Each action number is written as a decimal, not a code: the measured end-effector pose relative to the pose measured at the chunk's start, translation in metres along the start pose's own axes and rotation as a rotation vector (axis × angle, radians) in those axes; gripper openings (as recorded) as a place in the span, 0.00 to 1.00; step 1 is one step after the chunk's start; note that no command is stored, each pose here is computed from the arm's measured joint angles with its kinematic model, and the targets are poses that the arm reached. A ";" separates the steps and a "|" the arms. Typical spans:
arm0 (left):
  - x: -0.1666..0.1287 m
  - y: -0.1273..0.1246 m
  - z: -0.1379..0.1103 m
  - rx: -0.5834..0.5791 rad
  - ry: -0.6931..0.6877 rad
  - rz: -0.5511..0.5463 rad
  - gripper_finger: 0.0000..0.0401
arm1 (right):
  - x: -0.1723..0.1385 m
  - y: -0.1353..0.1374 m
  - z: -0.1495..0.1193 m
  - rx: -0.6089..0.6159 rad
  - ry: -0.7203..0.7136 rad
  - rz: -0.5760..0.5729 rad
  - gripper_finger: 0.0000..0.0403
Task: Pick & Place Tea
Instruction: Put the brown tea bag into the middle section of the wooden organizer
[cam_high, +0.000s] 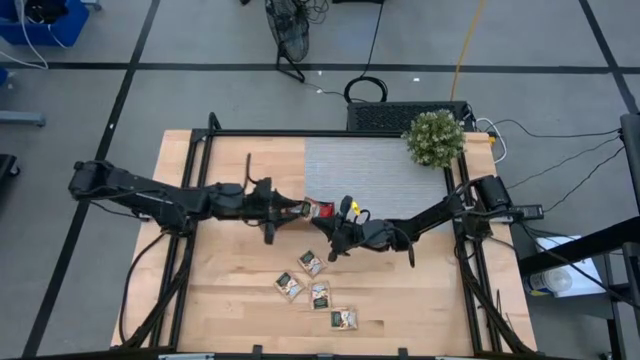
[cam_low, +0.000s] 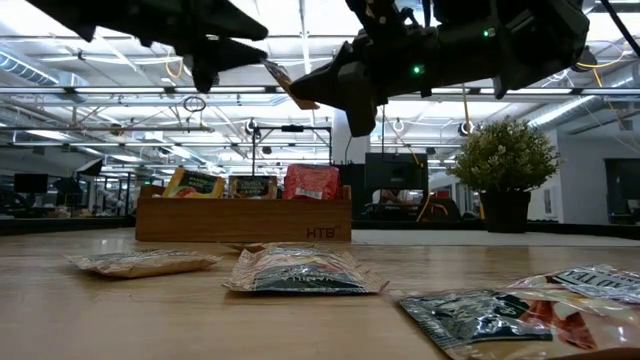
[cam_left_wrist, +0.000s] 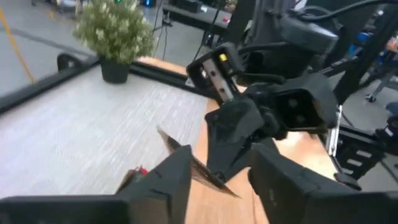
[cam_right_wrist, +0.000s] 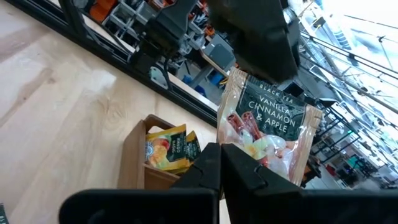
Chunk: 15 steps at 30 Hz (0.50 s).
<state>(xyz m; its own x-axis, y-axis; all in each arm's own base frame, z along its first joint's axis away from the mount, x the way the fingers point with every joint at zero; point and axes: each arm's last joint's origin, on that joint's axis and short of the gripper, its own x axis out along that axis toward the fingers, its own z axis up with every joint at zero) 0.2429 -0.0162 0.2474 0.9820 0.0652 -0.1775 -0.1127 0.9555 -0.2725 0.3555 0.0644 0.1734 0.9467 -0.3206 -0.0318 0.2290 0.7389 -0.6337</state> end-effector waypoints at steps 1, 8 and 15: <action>0.004 0.001 0.000 -0.021 0.008 0.007 0.45 | 0.000 0.000 0.000 0.000 0.000 0.000 0.00; 0.022 0.005 -0.002 -0.123 0.040 0.048 0.55 | 0.000 0.000 0.000 0.003 0.002 -0.003 0.00; 0.023 0.011 -0.001 -0.160 0.037 0.079 0.45 | -0.001 0.001 0.000 -0.006 0.010 0.003 0.00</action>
<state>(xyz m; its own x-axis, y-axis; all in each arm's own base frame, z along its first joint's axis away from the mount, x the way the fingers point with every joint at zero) 0.2642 -0.0045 0.2398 0.9632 0.1245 -0.2382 -0.2147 0.8896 -0.4031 0.3552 0.0653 0.1723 0.9449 -0.3246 -0.0418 0.2248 0.7365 -0.6379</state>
